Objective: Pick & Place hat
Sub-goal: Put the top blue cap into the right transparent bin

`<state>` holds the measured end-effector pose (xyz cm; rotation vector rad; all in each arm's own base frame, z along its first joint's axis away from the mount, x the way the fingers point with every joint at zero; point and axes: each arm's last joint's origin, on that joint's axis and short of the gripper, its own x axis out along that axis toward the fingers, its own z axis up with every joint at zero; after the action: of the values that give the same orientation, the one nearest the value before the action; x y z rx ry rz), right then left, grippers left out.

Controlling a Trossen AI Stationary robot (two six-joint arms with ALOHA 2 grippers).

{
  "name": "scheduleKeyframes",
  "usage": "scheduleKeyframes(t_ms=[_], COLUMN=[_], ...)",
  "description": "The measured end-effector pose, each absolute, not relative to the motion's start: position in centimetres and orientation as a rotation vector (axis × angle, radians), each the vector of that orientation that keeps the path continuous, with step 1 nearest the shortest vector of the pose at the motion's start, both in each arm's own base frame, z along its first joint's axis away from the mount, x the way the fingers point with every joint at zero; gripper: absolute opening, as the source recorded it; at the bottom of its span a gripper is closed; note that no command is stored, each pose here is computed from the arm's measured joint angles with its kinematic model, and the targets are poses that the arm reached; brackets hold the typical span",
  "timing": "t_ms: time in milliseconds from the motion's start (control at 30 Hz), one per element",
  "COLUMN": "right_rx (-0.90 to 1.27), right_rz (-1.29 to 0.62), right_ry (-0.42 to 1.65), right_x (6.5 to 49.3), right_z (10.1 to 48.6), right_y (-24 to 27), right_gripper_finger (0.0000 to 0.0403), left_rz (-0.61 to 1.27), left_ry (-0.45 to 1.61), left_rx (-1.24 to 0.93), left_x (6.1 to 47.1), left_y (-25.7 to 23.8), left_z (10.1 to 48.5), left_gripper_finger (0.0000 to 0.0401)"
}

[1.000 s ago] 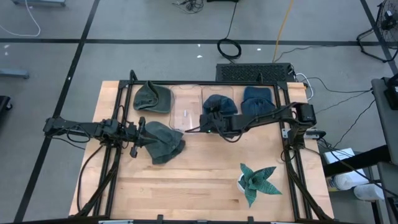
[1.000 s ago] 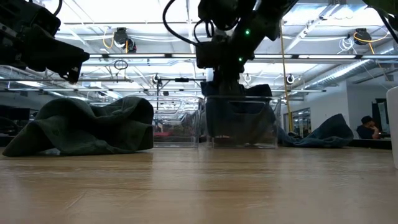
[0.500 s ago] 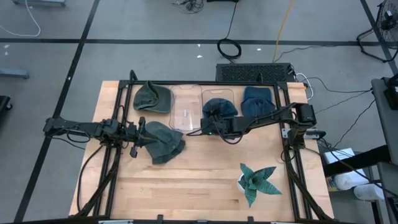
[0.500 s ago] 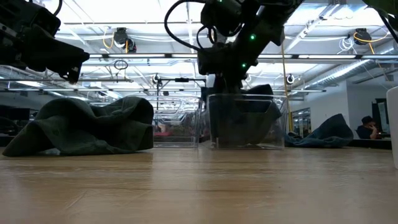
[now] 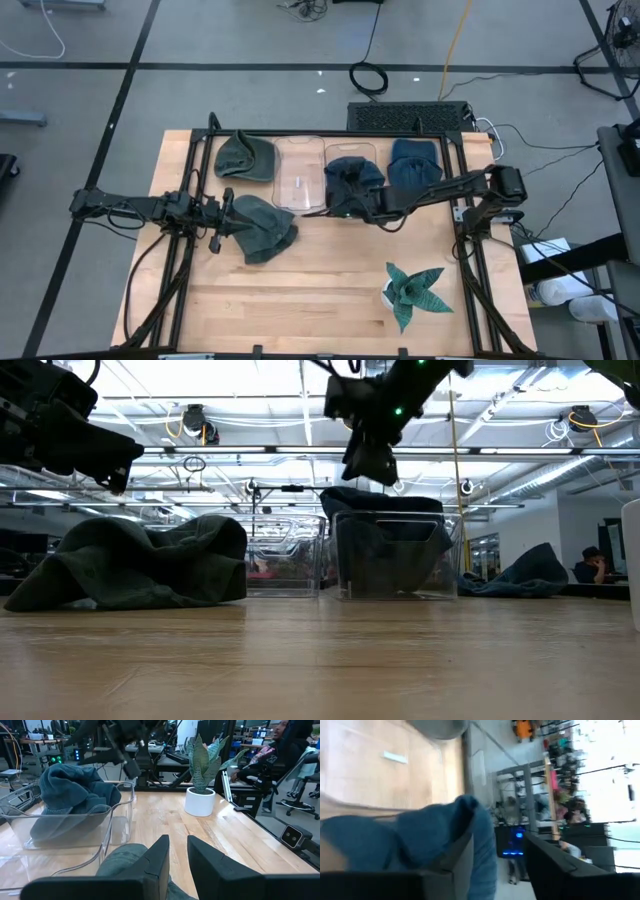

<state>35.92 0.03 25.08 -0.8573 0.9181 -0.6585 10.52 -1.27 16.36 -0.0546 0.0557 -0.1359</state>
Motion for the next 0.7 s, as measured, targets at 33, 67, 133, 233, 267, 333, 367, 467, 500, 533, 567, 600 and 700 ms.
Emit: scheduleKeyframes(t_ms=[33, 67, 133, 233, 267, 333, 367, 467, 500, 533, 567, 600, 700], right_rx=[-0.847, -0.826, -0.783, -0.749, -0.737, -0.728, -0.727, -0.680, -0.668, -0.666, -0.662, -0.664, -0.680], right_rz=[-0.656, -0.648, -0.644, -0.634, -0.626, -0.612, -0.605, -0.585, -0.576, -0.577, -0.578, -0.579, -0.573], right_ry=[0.920, 0.910, 0.897, 0.905, 0.904, 0.921, 0.933, 0.917, 0.921, 0.928, 0.928, 0.935, 0.968], right_x=[35.7, 35.6, 35.4, 34.7, 34.7, 34.0, 33.7, 33.0, 32.7, 32.5, 32.5, 32.5, 32.4], right_z=[25.4, 25.9, 26.7, 27.5, 27.8, 28.3, 28.6, 29.6, 29.8, 29.9, 29.9, 29.8, 29.6], right_y=[0.1, 0.1, 0.2, 0.1, 0.1, 0.1, 0.1, -0.2, -0.3, -0.4, -0.5, -0.5, -0.9], right_gripper_finger=[0.0176, 0.0187, 0.0209, 0.0242, 0.0252, 0.0268, 0.0274, 0.0284, 0.0285, 0.0285, 0.0285, 0.0285, 0.0286], left_rz=[-0.137, -0.136, -0.136, -0.136, -0.136, -0.136, -0.136, -0.136, -0.136, -0.136, -0.136, -0.136, -0.136], left_ry=[0.056, 0.056, 0.056, 0.056, 0.056, 0.056, 0.056, 0.055, 0.056, 0.056, 0.056, 0.055, 0.056], left_rx=[-0.055, -0.055, -0.055, -0.055, -0.055, -0.055, -0.055, -0.055, -0.055, -0.055, -0.055, -0.055, -0.055], left_x=[10.5, 10.5, 10.5, 10.5, 10.5, 10.5, 10.5, 10.5, 10.5, 10.5, 10.5, 10.5, 10.5], left_y=[-1.3, -1.3, -1.3, -1.3, -1.3, -1.3, -1.3, -1.3, -1.3, -1.3, -1.3, -1.3, -1.3], left_z=[16.4, 16.4, 16.4, 16.4, 16.4, 16.4, 16.4, 16.4, 16.4, 16.4, 16.4, 16.4, 16.4], left_gripper_finger=[0.0077, 0.0077, 0.0077, 0.0077, 0.0077, 0.0077, 0.0077, 0.0077, 0.0076, 0.0077, 0.0077, 0.0077, 0.0077])
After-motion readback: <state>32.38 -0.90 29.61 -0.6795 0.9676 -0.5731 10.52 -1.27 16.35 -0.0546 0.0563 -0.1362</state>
